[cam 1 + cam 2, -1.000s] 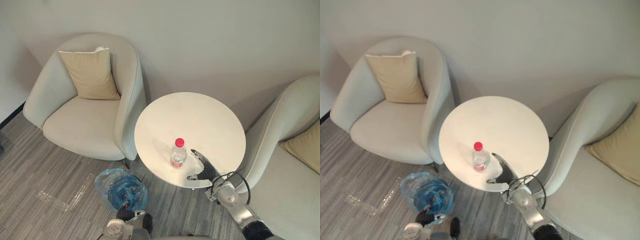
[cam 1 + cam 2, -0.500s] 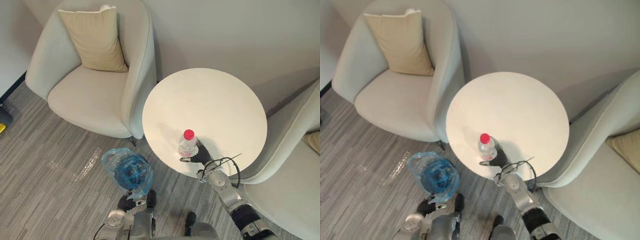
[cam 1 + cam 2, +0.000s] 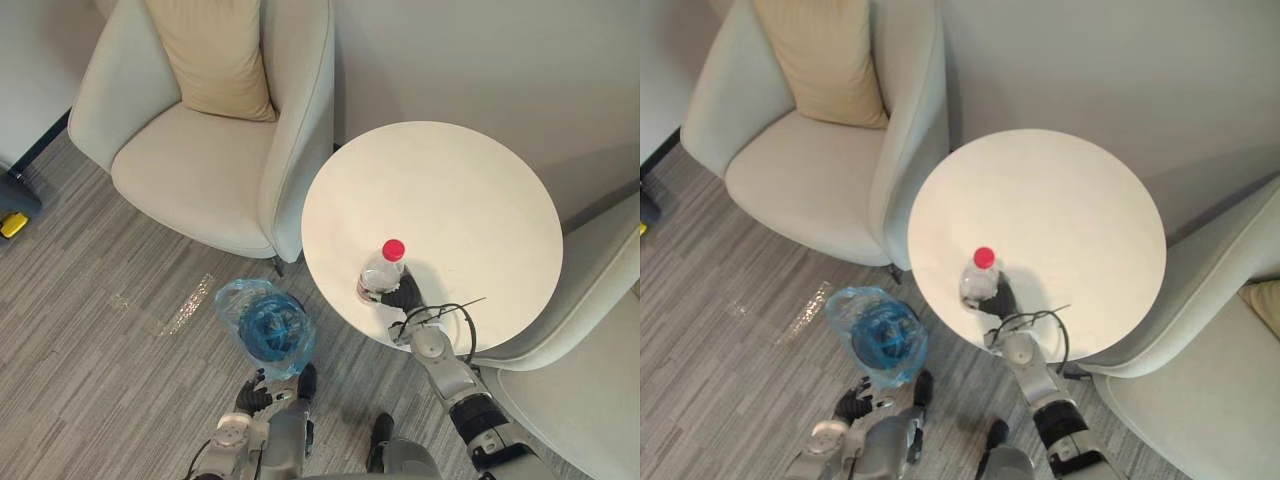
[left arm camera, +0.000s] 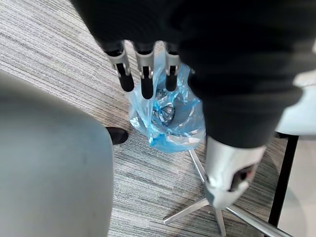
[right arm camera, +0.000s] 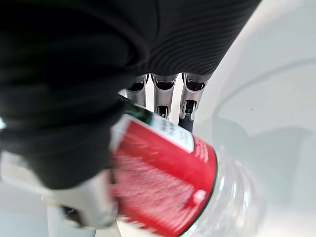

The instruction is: Gather rubbish on tea table into small bin, then transfer packed bag to large trash can.

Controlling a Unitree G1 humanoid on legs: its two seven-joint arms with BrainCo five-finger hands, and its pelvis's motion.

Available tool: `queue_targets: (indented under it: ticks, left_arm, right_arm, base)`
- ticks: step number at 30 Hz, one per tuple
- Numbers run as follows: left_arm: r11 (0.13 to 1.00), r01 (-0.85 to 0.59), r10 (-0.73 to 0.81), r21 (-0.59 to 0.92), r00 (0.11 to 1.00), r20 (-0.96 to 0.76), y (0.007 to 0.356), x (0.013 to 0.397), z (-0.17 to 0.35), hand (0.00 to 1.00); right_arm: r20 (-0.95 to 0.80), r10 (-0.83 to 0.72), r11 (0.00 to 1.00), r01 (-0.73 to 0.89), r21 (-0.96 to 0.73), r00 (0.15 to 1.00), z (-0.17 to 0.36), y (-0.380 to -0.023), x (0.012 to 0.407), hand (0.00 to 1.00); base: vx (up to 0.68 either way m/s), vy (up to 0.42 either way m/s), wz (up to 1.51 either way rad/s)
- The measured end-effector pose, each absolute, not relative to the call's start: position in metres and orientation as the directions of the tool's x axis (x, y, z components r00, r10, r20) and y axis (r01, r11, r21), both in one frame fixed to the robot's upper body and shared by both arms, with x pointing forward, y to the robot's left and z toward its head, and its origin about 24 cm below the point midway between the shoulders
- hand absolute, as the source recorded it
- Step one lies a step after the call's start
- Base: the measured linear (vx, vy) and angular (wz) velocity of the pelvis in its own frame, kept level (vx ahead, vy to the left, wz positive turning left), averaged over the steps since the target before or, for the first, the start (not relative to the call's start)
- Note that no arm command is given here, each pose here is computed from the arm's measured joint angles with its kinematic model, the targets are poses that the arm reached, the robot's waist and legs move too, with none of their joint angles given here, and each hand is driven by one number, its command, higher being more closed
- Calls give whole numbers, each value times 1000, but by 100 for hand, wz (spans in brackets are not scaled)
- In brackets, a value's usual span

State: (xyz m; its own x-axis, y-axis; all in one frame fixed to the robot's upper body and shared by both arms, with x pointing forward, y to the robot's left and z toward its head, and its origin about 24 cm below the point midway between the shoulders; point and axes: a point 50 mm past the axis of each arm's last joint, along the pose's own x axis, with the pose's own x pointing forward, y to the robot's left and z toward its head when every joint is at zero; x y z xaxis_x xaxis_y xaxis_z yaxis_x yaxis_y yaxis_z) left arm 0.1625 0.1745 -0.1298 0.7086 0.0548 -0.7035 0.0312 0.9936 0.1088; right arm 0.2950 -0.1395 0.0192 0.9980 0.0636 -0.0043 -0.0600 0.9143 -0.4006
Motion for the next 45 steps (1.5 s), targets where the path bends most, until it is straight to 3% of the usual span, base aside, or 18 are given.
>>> queue_targets:
  ticks: [11, 32, 45]
  left_arm:
    - [991, 49, 55, 124, 699, -713, 175, 161, -131, 0]
    - [970, 177, 25, 166, 609, -793, 174, 137, -145, 0]
    - [955, 248, -21, 165, 610, -792, 160, 138, -146, 0]
  right_arm:
    - [71, 17, 941, 8, -338, 997, 30, -155, 267, 100]
    - [63, 114, 935, -86, -344, 992, 27, -150, 221, 100]
    - [114, 142, 901, -81, -426, 983, 37, -147, 233, 100]
  base:
    - [-12, -1, -9]
    - [-37, 4, -16]
    - [-40, -13, 33]
